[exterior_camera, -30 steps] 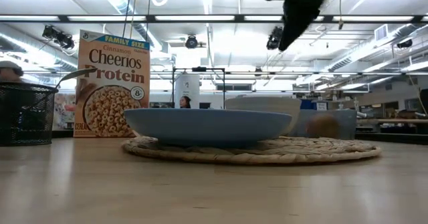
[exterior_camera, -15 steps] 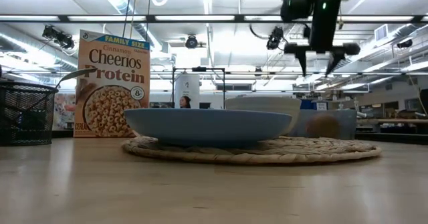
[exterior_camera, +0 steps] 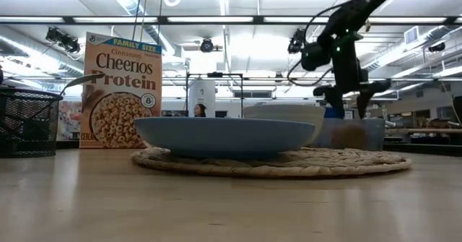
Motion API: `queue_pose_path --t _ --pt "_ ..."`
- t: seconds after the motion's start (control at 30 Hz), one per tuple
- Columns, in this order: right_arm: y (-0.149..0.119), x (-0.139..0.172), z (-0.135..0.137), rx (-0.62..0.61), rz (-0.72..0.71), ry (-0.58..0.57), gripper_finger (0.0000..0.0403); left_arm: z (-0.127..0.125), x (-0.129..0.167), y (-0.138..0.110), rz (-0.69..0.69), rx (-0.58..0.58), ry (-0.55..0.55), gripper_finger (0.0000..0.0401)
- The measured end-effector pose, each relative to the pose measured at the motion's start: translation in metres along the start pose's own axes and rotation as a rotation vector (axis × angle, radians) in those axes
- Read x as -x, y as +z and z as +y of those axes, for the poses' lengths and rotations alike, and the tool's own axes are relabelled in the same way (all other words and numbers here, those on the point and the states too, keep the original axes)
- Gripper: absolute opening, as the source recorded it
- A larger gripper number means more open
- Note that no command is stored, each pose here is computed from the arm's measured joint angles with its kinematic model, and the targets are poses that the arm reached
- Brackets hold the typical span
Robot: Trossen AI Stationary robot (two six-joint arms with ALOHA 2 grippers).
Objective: Arrange a breakfast setting
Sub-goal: Put the apple on the brown placemat
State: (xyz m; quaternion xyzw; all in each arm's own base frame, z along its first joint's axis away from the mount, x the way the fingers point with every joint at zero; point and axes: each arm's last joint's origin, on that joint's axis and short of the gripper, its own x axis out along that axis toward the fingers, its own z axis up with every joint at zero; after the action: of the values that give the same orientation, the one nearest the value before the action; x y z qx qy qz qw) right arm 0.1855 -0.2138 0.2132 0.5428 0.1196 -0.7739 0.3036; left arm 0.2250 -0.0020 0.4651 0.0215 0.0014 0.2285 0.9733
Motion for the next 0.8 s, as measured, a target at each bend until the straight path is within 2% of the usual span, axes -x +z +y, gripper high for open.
queue_pose_path --t 0.2,0.33,0.47,0.6,0.8 --pt "-0.005 -0.021 0.007 -0.016 0.004 -0.053 0.0244 0.011 -0.005 -0.003 0.028 -0.017 0.055 0.0185" --pt "-0.01 -0.023 0.022 -0.015 0.068 0.072 0.0244 0.018 -0.008 -0.005 0.04 -0.042 0.086 0.0185" --pt "-0.016 -0.012 0.028 -0.028 0.11 0.176 0.0244 0.025 -0.011 -0.005 0.043 -0.063 0.118 0.0185" --pt "-0.014 -0.007 0.021 -0.12 0.103 0.135 0.0244 0.032 -0.009 -0.003 0.033 -0.062 0.134 0.0185" --pt "-0.009 -0.019 0.02 -0.201 0.145 0.06 0.0241 0.039 -0.004 -0.003 0.055 -0.069 0.128 0.0185"
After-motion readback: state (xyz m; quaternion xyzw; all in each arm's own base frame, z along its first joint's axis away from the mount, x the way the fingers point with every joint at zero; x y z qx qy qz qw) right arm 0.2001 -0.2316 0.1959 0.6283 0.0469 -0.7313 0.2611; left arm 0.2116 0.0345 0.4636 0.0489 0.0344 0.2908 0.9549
